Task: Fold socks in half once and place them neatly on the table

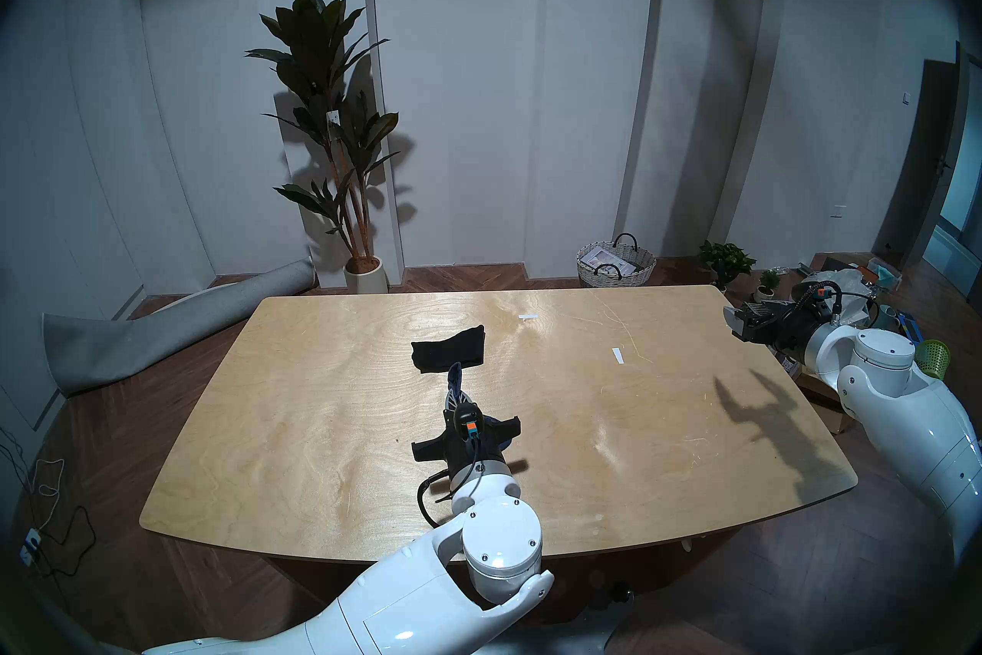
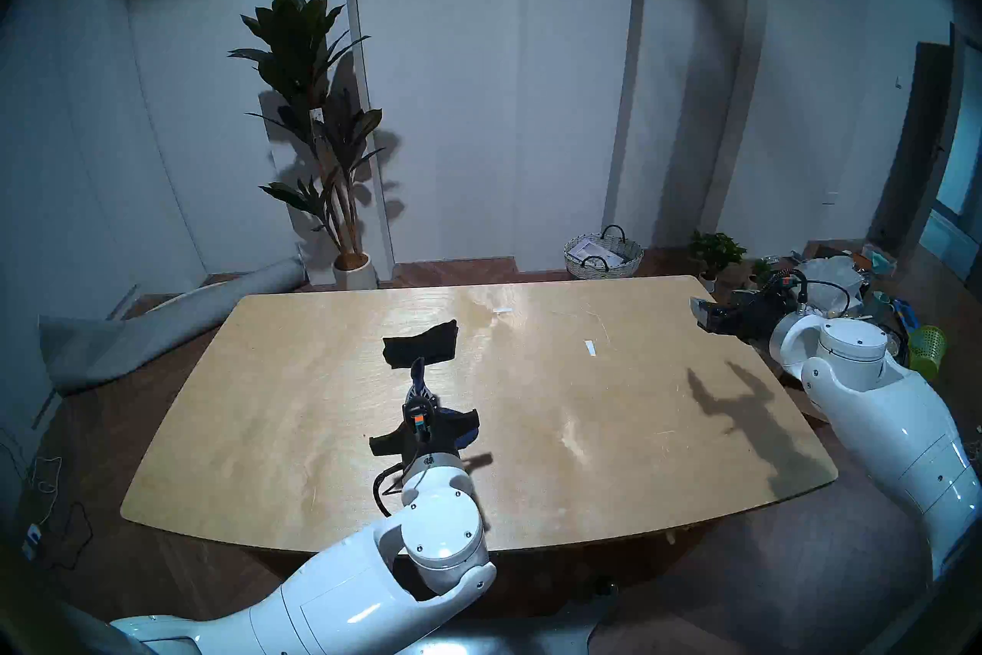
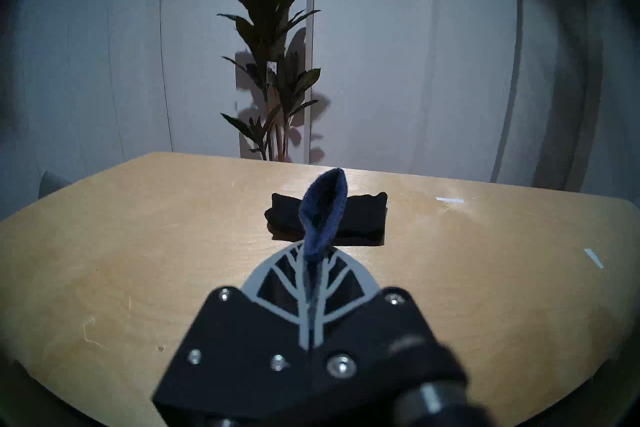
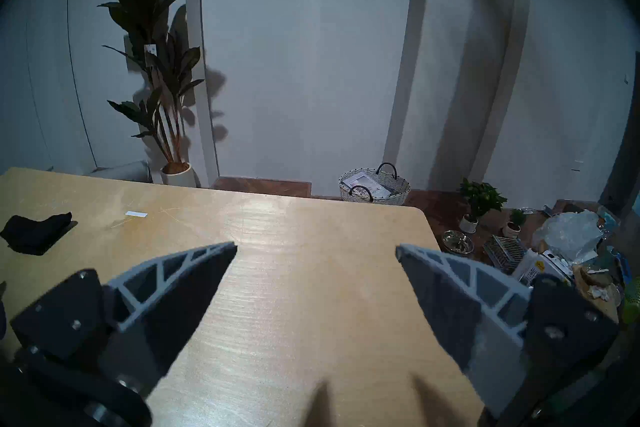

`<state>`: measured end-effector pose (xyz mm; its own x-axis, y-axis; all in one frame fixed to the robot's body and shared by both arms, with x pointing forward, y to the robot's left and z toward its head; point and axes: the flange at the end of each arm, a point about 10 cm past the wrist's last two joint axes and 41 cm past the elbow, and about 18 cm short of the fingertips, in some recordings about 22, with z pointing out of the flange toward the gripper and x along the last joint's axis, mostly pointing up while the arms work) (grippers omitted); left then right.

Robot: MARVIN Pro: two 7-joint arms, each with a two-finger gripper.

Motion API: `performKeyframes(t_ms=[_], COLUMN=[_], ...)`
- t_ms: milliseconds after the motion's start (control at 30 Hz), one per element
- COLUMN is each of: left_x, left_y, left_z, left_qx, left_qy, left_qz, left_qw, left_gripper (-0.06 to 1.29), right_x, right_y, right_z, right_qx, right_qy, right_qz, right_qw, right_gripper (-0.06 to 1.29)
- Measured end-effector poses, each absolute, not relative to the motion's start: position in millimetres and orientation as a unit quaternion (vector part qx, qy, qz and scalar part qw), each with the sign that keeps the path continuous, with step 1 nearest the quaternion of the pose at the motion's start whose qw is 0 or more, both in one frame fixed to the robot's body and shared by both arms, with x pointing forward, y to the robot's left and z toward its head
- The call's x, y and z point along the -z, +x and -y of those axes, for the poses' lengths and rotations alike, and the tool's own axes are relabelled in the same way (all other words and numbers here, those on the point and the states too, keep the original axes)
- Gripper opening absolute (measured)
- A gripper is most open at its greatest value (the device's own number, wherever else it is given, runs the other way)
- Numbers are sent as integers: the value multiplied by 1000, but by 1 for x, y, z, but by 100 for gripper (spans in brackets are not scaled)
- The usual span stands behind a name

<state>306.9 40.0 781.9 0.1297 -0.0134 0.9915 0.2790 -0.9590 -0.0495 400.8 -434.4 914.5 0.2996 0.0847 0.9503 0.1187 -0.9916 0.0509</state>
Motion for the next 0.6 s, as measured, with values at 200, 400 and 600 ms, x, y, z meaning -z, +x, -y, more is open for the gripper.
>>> performKeyframes(t_ms=[200,400,600], left_x=[-784,-793,-797], left_y=[310,311,311], left_z=[-42,-38,-34], left_qx=[677,680,671], left_qy=[-718,-718,-726], left_qz=[65,27,-17], left_qw=[145,145,149], left_gripper=[-3,-3,-3], right_x=[-912,-911,-910], right_y=[401,402,402], right_z=[436,436,435], right_qx=[587,586,587], right_qy=[-807,-808,-807], right_qz=[60,58,53], right_qw=[15,17,20], right_gripper=[125,125,125])
